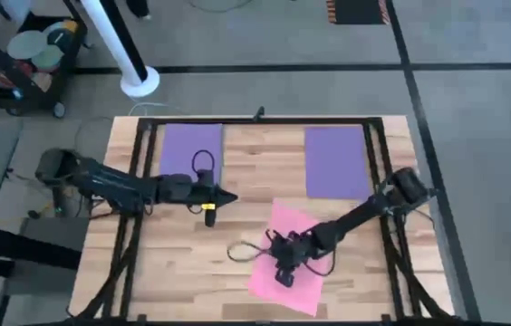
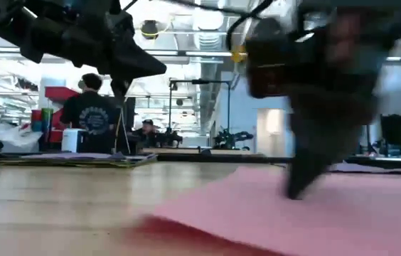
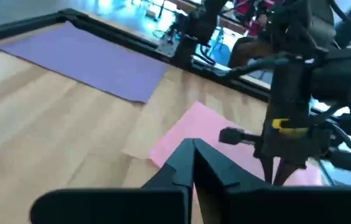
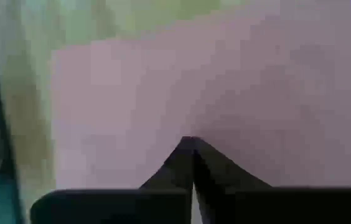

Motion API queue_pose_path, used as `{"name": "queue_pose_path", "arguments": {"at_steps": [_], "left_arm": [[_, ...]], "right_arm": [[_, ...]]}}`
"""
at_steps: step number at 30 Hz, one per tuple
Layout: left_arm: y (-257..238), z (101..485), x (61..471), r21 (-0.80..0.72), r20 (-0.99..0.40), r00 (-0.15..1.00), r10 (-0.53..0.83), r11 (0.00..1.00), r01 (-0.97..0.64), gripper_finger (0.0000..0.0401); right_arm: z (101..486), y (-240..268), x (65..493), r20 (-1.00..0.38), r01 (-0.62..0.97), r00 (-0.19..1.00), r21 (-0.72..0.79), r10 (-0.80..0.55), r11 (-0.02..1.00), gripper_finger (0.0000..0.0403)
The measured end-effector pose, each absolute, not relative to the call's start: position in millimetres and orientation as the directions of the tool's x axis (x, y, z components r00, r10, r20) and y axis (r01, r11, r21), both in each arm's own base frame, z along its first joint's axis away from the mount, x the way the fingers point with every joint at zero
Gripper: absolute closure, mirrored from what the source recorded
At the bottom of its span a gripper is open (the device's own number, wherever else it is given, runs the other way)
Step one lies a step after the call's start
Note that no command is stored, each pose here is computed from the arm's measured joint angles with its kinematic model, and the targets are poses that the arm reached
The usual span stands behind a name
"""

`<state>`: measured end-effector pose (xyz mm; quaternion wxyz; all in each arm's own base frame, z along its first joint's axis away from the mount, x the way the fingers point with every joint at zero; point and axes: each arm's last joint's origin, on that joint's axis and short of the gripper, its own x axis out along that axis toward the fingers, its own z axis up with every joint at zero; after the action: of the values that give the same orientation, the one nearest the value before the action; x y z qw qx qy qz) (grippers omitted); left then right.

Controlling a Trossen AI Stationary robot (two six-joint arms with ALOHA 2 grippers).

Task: Organize paper
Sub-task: Adjust the pink paper on the table

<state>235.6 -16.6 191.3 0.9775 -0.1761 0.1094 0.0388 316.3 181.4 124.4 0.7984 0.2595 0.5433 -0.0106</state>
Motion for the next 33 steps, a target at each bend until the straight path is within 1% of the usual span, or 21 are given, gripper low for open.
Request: {"name": "queue_pose_path", "arguments": {"at_steps": [7, 13, 16, 19, 20, 22, 25, 28, 30, 33], "left_arm": [[-26, 191, 234, -0.323, -0.225, 0.973, 0.053, 0.938, -0.126, 0.0401], [-28, 191, 234, -0.318, -0.227, 0.972, 0.061, 0.939, -0.133, 0.0401], [-28, 191, 234, -0.316, -0.229, 0.972, 0.061, 0.939, -0.133, 0.0401], [-28, 189, 234, -0.312, -0.249, 0.966, 0.061, 0.940, -0.140, 0.0401], [-28, 188, 233, -0.314, -0.257, 0.964, 0.062, 0.938, -0.144, 0.0401], [-28, 186, 233, -0.330, -0.276, 0.959, 0.062, 0.931, -0.156, 0.0401], [-28, 184, 232, -0.367, -0.295, 0.953, 0.063, 0.914, -0.174, 0.0401], [-28, 184, 232, -0.394, -0.301, 0.951, 0.064, 0.900, -0.185, 0.0401], [-28, 184, 232, -0.404, -0.301, 0.951, 0.067, 0.895, -0.190, 0.0401], [-28, 184, 232, -0.424, -0.302, 0.951, 0.067, 0.884, -0.197, 0.0401]], "right_arm": [[142, 193, 277, -0.951, 0.294, 0.237, 0.267, 0.201, 0.918, 0.0403], [144, 185, 260, -0.989, 0.286, 0.105, 0.131, 0.105, 0.949, 0.0403], [149, 182, 257, -0.991, 0.270, 0.096, 0.119, 0.096, 0.956, 0.0403], [168, 182, 253, -0.986, 0.329, 0.155, 0.113, 0.064, 0.938, 0.0403], [174, 182, 251, -0.980, 0.373, 0.190, 0.125, 0.056, 0.920, 0.0403], [183, 182, 249, -0.970, 0.515, 0.240, 0.154, 0.030, 0.843, 0.0403], [182, 182, 241, -0.979, 0.719, 0.205, 0.139, -0.018, 0.681, 0.0403], [173, 183, 234, -0.988, 0.815, 0.128, 0.058, -0.082, 0.576, 0.0403], [166, 184, 231, -0.991, 0.843, 0.081, 0.011, -0.107, 0.538, 0.0403], [158, 185, 231, -0.993, 0.867, 0.053, -0.008, -0.108, 0.498, 0.0403]]}}
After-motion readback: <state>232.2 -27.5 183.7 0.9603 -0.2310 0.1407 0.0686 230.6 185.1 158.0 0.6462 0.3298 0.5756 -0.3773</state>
